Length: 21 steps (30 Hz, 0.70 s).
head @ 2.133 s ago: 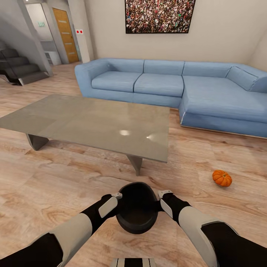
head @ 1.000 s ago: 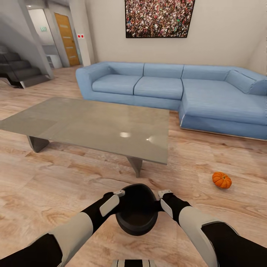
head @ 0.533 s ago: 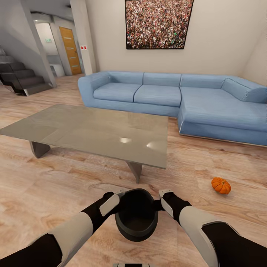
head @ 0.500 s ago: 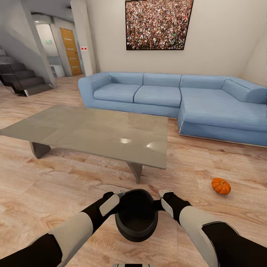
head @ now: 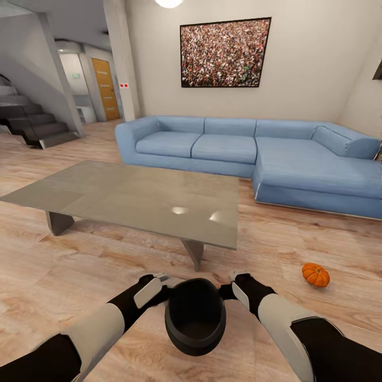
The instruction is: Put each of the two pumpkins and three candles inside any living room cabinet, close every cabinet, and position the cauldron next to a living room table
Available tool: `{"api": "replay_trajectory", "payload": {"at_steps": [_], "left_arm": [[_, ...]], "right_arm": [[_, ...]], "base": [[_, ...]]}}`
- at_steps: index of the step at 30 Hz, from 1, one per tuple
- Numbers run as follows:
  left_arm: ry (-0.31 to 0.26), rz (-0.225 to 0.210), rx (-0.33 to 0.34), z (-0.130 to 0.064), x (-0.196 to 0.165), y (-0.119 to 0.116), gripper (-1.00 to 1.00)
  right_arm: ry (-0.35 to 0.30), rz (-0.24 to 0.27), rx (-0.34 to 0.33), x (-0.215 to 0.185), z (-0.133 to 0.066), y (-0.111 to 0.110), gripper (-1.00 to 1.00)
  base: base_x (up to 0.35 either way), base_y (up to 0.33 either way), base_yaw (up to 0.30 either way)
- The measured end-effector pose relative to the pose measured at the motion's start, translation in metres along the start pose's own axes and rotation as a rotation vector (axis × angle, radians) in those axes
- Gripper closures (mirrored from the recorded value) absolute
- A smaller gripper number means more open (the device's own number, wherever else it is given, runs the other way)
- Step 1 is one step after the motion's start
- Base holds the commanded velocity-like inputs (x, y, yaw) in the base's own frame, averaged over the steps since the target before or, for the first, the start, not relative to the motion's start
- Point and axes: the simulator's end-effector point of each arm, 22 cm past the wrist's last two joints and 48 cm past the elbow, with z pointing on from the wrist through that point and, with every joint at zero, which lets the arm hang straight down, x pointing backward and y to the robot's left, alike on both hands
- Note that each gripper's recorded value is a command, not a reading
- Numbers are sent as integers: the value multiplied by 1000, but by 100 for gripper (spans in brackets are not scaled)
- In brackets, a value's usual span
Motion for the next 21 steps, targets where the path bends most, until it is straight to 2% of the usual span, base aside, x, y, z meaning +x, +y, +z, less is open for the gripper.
{"api": "replay_trajectory", "payload": {"at_steps": [3,5,11,14,17,18,21], "left_arm": [[8,-18,-64,7,0,38,-100],[21,-30,-100,10,5,57,-100],[43,-59,-134,14,11,96,-100],[83,-83,-181,18,27,127,-100],[88,-107,-197,20,35,146,-100],[83,-128,-207,24,46,161,-100],[102,-130,-224,24,65,174,-100]], "right_arm": [[-10,10,21,-3,-5,-17,-100],[-13,12,26,-4,-7,-21,-100],[-27,14,46,-8,-17,-34,-100],[-22,9,53,-7,-21,-36,-100],[-16,8,55,3,-21,-36,-100],[-27,11,58,22,-14,-38,-100],[-58,20,72,38,-12,-50,-100]], "base": [[0,0,0],[0,0,0],[0,0,0],[0,0,0],[0,0,0],[0,0,0],[0,0,0]]}}
